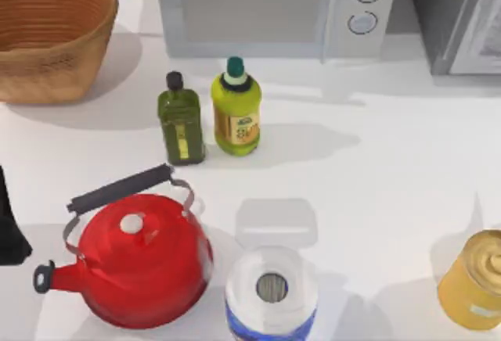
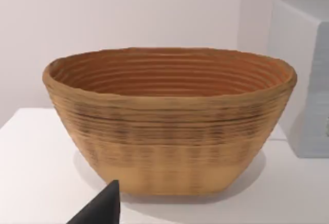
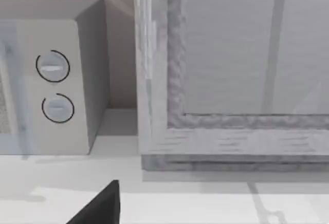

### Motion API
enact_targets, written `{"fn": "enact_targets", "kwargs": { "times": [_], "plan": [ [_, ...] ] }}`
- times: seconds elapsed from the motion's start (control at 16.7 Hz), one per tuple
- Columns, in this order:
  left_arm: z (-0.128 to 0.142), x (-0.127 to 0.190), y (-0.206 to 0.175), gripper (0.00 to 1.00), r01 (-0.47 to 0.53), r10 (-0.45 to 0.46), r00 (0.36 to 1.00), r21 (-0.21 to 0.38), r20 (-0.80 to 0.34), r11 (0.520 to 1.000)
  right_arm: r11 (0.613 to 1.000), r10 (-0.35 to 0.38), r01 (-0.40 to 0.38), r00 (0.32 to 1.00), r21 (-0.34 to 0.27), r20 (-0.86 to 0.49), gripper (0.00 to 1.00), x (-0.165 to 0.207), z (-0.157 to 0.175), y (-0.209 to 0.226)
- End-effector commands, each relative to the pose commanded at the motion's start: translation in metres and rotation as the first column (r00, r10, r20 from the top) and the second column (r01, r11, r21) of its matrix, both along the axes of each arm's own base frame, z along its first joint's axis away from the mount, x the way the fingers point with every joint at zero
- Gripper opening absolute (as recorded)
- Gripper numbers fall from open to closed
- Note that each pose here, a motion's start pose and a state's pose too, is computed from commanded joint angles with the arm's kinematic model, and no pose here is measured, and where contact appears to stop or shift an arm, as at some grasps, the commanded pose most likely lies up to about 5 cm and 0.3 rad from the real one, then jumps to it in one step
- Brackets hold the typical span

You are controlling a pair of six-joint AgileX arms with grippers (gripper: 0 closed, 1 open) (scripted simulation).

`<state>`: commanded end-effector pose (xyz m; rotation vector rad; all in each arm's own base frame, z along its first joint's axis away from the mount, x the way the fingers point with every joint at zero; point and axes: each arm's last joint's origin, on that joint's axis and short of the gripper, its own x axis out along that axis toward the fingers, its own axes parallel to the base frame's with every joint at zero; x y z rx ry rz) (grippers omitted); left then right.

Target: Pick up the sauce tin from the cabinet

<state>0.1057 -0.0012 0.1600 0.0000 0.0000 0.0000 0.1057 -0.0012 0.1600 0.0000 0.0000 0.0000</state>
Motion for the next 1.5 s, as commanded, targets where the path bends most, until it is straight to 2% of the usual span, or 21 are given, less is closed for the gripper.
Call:
{"fn": "enact_targets", "kwargs": {
  "times": [0.24, 0.42, 0.78, 1.14, 1.32, 1.5],
  "plan": [
    [0.0, 0.0, 0.0, 1.0, 0.0, 0.0, 1.0, 0.0, 0.0, 1.0, 1.0, -0.002, 0.002, 1.0, 0.0, -0.004, 1.0, 0.0, 0.008, 0.0],
    [0.0, 0.0, 0.0, 1.0, 0.0, 0.0, 1.0, 0.0, 0.0, 1.0, 1.0, -0.004, 0.004, 1.0, 0.0, -0.017, 1.0, 0.001, 0.04, 0.002],
    [0.0, 0.0, 0.0, 1.0, 0.0, 0.0, 1.0, 0.0, 0.0, 1.0, 1.0, 0.0, 0.0, 0.999, -0.004, -0.036, 1.0, 0.025, 0.157, 0.009],
    [0.0, 0.0, 0.0, 1.0, 0.0, 0.0, 1.0, 0.0, 0.0, 1.0, 1.0, 0.002, -0.002, 1.0, -0.006, -0.028, 1.0, 0.084, 0.276, 0.025],
    [0.0, 0.0, 0.0, 1.0, 0.0, 0.0, 1.0, 0.0, 0.0, 1.0, 1.0, 0.002, -0.002, 1.0, -0.004, -0.015, 1.0, 0.114, 0.316, 0.035],
    [0.0, 0.0, 0.0, 1.0, 0.0, 0.0, 1.0, 0.0, 0.0, 1.0, 1.0, 0.001, -0.001, 1.0, -0.001, -0.003, 1.0, 0.137, 0.34, 0.044]
  ]
}}
